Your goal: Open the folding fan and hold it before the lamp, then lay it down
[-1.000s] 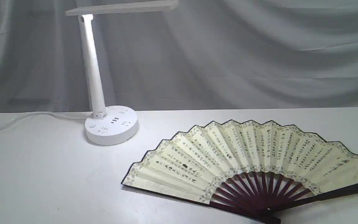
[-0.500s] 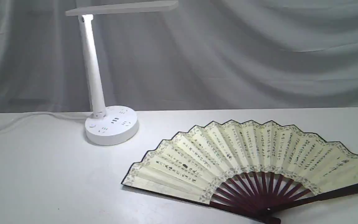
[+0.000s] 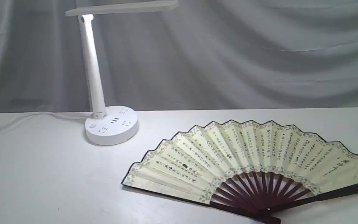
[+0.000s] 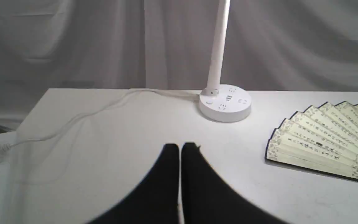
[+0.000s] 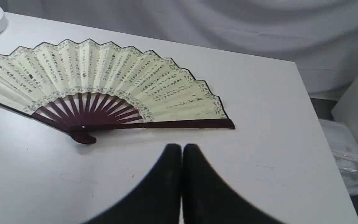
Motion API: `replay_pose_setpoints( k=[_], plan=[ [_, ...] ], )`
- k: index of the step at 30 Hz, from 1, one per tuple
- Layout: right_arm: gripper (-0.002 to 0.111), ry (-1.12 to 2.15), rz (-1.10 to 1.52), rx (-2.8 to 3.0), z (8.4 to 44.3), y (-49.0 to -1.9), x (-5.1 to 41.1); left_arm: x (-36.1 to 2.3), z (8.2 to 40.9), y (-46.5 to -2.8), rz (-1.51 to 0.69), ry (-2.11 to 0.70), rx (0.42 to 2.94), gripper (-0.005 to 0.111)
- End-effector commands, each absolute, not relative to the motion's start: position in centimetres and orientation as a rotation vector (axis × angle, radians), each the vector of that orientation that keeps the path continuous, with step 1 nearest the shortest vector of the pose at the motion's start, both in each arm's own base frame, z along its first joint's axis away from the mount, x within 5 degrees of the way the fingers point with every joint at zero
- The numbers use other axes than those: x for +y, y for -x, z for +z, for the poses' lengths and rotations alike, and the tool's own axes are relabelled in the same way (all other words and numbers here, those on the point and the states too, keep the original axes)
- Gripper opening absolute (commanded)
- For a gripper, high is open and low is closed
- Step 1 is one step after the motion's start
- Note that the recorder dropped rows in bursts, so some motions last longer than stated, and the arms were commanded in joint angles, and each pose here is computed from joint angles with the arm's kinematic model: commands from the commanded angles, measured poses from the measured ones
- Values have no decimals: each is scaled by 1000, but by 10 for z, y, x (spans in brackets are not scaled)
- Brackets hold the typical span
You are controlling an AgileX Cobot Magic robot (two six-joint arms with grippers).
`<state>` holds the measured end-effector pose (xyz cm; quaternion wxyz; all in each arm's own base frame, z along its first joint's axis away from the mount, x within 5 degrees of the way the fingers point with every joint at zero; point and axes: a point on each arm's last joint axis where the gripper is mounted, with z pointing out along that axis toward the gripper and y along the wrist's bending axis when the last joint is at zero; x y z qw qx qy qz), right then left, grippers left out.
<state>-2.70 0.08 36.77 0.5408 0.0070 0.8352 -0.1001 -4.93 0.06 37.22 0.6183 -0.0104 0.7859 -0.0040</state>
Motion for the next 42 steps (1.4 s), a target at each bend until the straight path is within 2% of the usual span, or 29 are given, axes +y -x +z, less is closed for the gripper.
replay_pose_setpoints(
  k=[1,5,10,17,23,32,42],
  plan=[
    [0,-32,-285,1930,362,48,1,2,366,63,1,23,1779,0],
    [0,-79,-314,1836,357,70,1,2,362,70,2,22,1774,0],
    [0,-93,-335,1839,356,70,-1,1,362,70,-10,23,1776,0],
    [0,-69,-258,1882,346,61,3,1,362,69,-9,22,1772,0],
    [0,-45,-174,1901,326,35,5,0,350,44,-21,18,1729,0],
    [0,-51,-146,1724,294,-12,0,-1,315,-16,-40,20,1451,0],
    [0,-75,-141,1513,259,-42,-5,-1,250,-47,-49,33,1487,0]
  ],
)
